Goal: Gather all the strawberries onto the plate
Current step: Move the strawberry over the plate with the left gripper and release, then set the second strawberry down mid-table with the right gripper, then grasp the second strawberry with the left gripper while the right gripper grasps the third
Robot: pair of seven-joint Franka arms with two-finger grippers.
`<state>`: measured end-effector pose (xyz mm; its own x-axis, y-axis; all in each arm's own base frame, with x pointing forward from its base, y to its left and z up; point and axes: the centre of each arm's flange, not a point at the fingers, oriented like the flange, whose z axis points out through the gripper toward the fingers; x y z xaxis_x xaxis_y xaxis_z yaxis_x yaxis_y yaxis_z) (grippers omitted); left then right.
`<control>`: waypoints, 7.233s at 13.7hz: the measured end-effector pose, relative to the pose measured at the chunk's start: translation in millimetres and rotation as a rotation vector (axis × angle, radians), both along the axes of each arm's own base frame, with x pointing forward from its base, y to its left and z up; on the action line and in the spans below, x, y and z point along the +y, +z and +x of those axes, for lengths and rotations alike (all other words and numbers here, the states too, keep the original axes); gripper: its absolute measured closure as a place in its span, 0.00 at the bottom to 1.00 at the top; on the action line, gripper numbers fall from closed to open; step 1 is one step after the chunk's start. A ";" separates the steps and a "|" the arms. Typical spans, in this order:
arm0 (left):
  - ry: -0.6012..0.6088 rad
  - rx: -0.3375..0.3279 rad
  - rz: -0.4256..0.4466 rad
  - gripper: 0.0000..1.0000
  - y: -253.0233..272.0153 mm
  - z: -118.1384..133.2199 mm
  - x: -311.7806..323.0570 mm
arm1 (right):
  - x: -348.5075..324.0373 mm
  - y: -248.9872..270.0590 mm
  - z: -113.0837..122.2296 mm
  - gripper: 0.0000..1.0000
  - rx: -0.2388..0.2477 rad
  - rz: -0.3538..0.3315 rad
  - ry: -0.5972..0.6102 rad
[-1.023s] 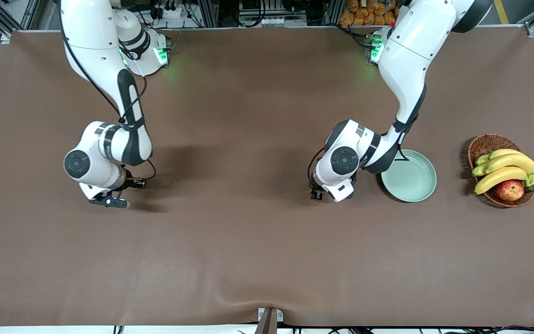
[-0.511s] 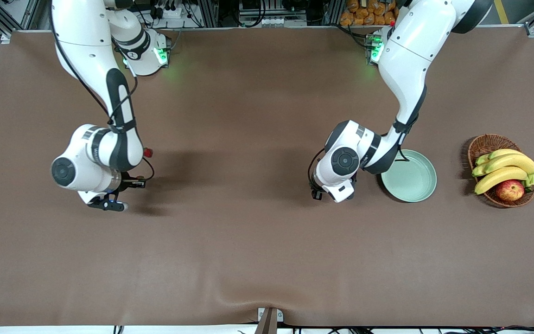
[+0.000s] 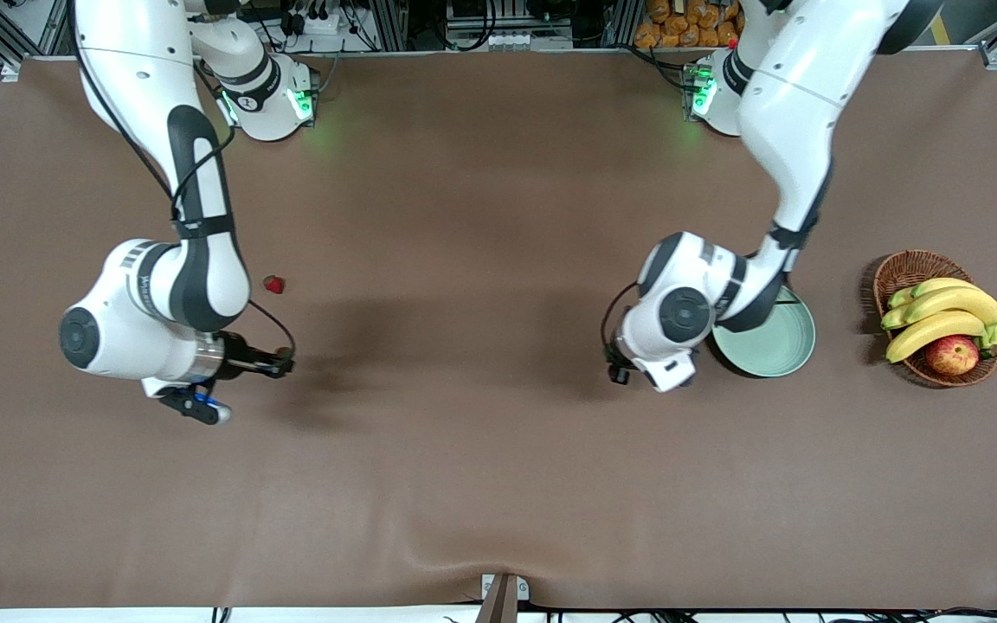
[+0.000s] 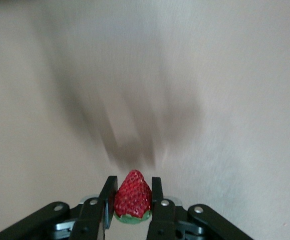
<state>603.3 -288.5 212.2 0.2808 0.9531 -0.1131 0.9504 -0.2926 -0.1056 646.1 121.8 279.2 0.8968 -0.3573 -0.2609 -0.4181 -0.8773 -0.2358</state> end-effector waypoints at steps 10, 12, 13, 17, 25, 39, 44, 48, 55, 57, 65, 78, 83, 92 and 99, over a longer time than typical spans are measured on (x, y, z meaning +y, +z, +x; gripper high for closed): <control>-0.582 0.185 -0.094 0.68 24.5 2.1 177.0 | 229.6 -3.3 -16.3 0.69 0.043 0.224 -0.451; -0.701 0.201 -0.061 0.68 24.0 -1.9 194.9 | 286.8 -10.6 -33.2 0.69 0.031 0.246 -0.512; -0.753 0.213 -0.043 0.68 21.8 -5.2 200.8 | 312.7 -11.8 -42.2 0.69 0.018 0.257 -0.542; -0.944 0.223 -0.086 0.68 19.7 -8.9 236.5 | 396.6 -25.4 -86.5 0.69 -0.002 0.283 -0.583; -1.057 0.173 -0.153 0.68 -1.9 -19.9 281.4 | 464.0 -79.0 -158.2 0.58 -0.040 0.263 -0.565; -0.892 0.149 -0.296 0.00 35.7 -34.0 168.9 | 359.9 -19.7 -55.9 0.00 0.074 0.101 -0.495; -0.942 0.149 -0.302 0.00 50.2 -52.7 87.0 | 264.2 39.9 -39.7 0.00 0.113 -0.087 -0.365; -0.927 0.147 -0.272 0.00 58.9 -62.6 25.5 | 187.9 51.5 -61.0 0.00 0.114 -0.173 -0.175; -1.237 0.109 -0.119 0.00 50.1 -71.8 -47.0 | 59.3 -1.4 -106.4 0.00 0.139 -0.299 0.086; -1.317 0.108 -0.084 0.00 39.4 -79.7 -61.2 | 10.7 -15.5 -112.6 0.00 0.113 -0.288 0.146; -1.370 0.008 -0.101 0.02 -2.1 -91.9 -73.9 | -70.1 -68.6 -146.8 0.04 0.065 -0.277 0.236; -1.418 -0.030 -0.113 0.26 -21.6 -103.9 -68.6 | -73.2 -97.9 -176.3 0.45 0.039 -0.279 0.230; -1.431 -0.017 -0.103 0.28 -28.3 -107.9 -63.2 | -71.3 -103.4 -179.2 0.66 0.037 -0.278 0.234; -1.445 -0.042 -0.091 0.41 -27.4 -104.9 -62.7 | -56.7 -37.4 -111.7 0.66 0.002 -0.217 0.165; -1.446 -0.047 -0.091 0.58 -28.0 -105.2 -62.6 | -30.0 34.5 -51.3 0.66 -0.031 -0.085 0.049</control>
